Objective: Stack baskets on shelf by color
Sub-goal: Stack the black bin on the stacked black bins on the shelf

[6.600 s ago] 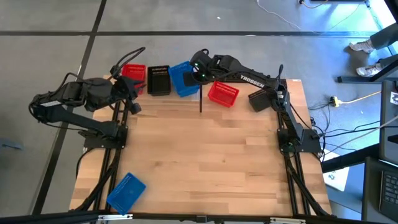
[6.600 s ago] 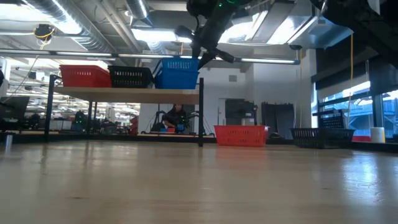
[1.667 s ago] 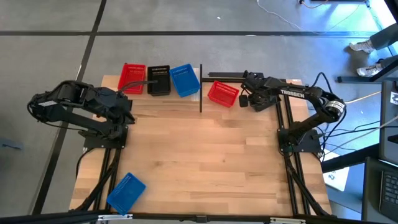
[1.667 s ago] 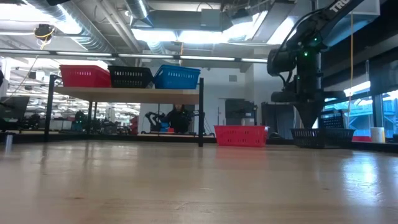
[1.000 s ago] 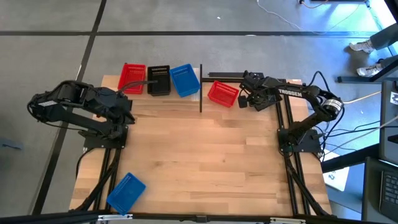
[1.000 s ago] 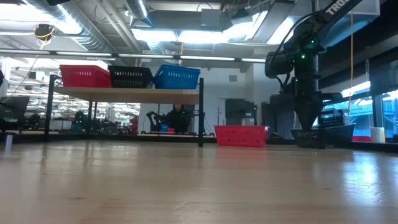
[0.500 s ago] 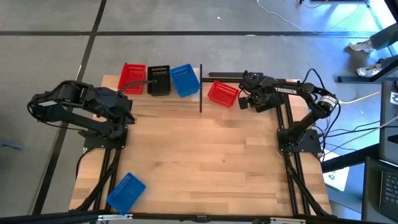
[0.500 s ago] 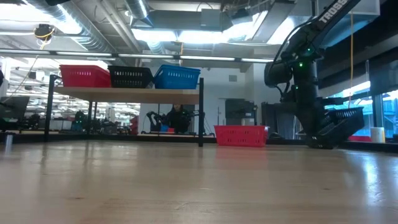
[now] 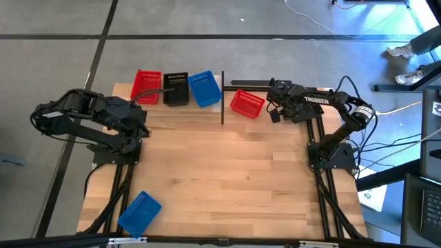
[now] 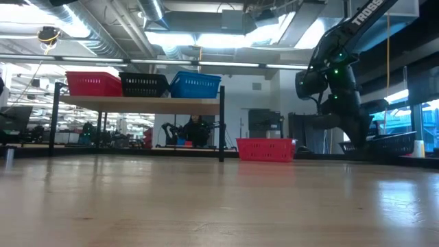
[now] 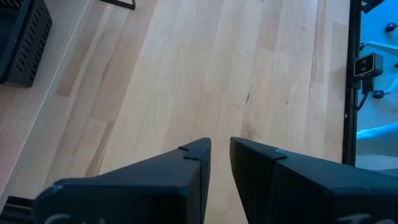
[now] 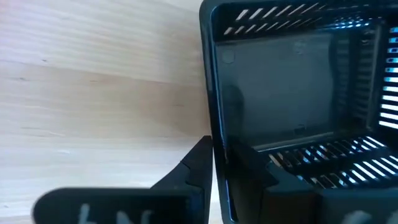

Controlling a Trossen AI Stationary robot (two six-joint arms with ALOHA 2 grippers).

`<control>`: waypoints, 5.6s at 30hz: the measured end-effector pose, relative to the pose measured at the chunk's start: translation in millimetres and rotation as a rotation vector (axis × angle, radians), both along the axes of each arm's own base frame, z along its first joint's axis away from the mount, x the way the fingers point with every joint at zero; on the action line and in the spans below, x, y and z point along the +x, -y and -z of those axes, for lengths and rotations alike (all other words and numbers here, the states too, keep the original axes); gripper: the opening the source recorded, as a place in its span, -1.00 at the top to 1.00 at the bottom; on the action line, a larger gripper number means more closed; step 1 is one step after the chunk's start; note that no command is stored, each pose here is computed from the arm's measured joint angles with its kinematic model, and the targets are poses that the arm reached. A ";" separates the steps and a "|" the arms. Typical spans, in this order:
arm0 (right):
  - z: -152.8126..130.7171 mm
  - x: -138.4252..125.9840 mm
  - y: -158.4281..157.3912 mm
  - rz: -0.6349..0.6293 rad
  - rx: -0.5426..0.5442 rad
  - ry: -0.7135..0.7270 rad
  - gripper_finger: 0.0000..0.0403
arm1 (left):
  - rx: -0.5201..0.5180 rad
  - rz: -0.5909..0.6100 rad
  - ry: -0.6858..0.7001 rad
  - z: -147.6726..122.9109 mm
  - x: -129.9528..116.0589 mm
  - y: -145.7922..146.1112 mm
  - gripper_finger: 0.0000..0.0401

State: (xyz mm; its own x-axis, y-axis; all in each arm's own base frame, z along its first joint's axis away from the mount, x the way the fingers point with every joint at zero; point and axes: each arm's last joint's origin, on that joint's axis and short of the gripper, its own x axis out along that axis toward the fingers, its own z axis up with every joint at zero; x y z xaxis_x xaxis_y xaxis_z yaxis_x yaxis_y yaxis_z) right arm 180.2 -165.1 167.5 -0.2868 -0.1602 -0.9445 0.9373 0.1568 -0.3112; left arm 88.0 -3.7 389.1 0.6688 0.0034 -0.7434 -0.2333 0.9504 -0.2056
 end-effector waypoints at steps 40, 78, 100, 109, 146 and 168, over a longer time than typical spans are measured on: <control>-191.3 99.3 -118.5 -0.847 -0.088 0.109 1.00 | 0.022 -0.062 0.003 -0.1 -0.1 -1.7 0.74; -253.5 217.7 -144.7 -1.650 -0.677 0.087 1.00 | 0.406 -0.054 0.207 -18.5 24.5 -7.6 0.74; -223.2 229.3 -177.9 -1.864 -0.655 -0.247 1.00 | 1.159 0.491 0.096 -18.2 102.5 -4.9 0.74; -223.0 228.4 -191.2 -1.896 -0.659 -0.241 1.00 | 1.404 0.376 0.059 -26.7 132.6 -7.8 0.74; -222.8 225.3 -188.7 -1.925 -0.665 -0.423 1.00 | 1.397 0.434 -0.113 -13.1 133.3 -24.7 0.73; -222.8 225.1 -190.7 -1.963 -0.660 -0.451 1.00 | 1.337 0.493 -0.149 -6.5 129.7 -39.1 0.73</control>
